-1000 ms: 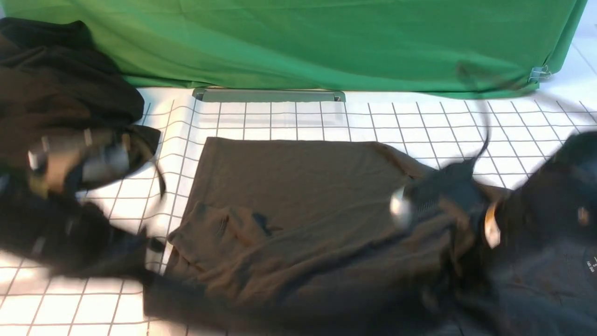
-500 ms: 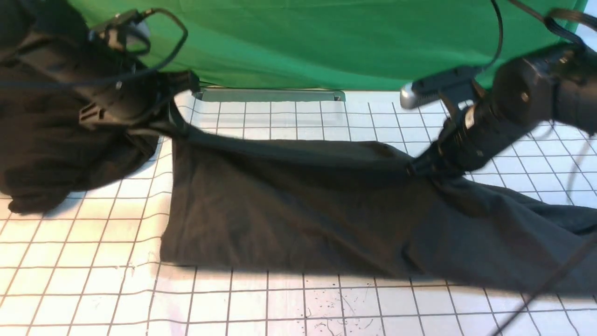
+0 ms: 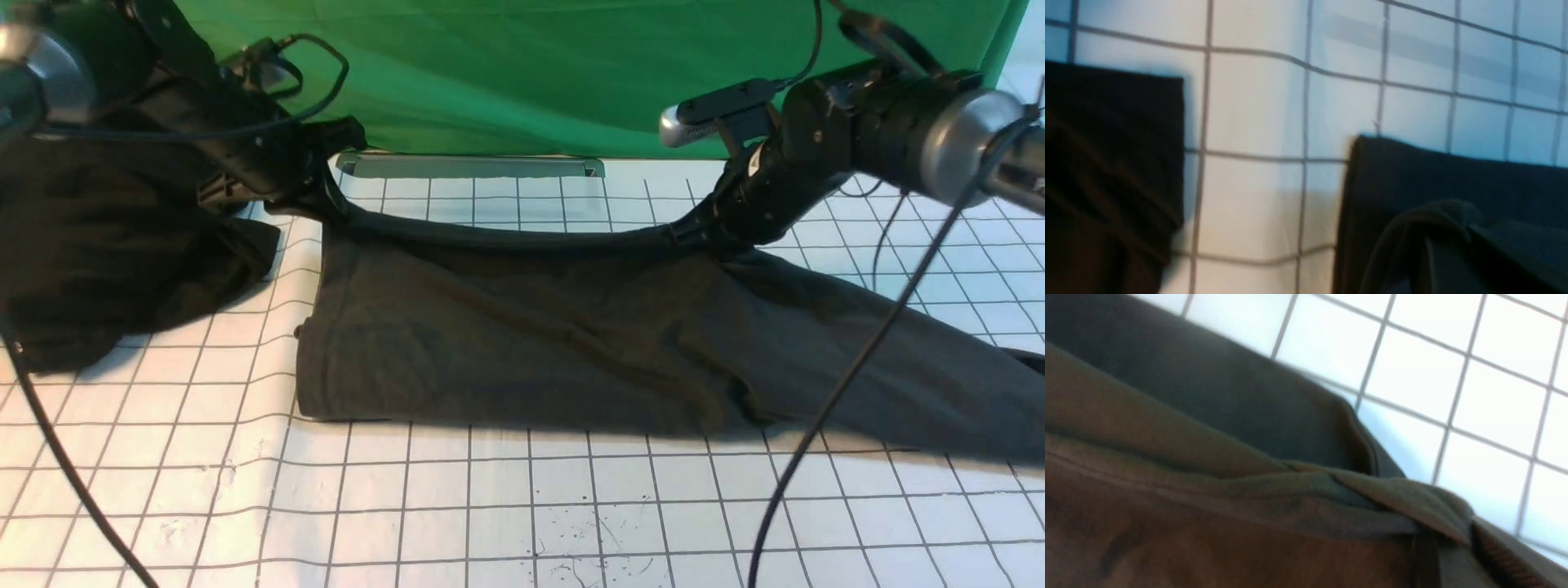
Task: Fold a long-sleeved shirt over a white checkered tablecloth.
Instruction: 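Fold the black garment in half by bringing its near edge over to the far edge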
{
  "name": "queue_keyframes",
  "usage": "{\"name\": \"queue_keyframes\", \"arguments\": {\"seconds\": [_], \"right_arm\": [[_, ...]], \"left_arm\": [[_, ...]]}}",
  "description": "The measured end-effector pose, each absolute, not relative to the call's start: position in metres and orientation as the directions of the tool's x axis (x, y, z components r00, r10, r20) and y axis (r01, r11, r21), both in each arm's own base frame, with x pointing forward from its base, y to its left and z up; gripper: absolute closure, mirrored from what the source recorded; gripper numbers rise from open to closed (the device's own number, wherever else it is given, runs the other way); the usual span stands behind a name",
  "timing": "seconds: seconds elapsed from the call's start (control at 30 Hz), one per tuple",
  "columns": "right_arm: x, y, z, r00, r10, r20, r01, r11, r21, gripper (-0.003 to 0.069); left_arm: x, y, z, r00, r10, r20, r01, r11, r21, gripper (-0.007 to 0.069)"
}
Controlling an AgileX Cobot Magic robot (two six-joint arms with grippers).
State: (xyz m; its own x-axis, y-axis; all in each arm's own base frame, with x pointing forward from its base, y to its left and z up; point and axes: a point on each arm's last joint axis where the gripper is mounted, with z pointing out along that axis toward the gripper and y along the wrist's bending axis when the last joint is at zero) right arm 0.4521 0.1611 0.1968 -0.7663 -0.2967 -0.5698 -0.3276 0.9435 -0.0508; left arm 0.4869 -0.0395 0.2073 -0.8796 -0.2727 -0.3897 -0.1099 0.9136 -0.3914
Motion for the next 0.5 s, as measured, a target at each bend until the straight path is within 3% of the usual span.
{"name": "queue_keyframes", "arguments": {"seconds": [0.27,0.47,0.5], "right_arm": [[0.466,0.166,0.156,-0.751,-0.314,-0.58,-0.342,0.937,-0.064,0.0596],[0.471,0.166,0.155,-0.728,-0.307,-0.613,-0.34,0.938,-0.067,0.0433],[0.472,0.167,0.155,-0.718,-0.297,-0.629,-0.335,0.94,-0.062,0.0361]], "left_arm": [[0.5,-0.037,0.173,-0.863,-0.299,-0.406,-0.137,0.914,-0.382,0.0606],[0.505,-0.036,0.168,-0.845,-0.314,-0.434,-0.142,0.912,-0.384,0.0559],[0.507,-0.036,0.172,-0.833,-0.318,-0.452,-0.138,0.912,-0.387,0.0522]]}}
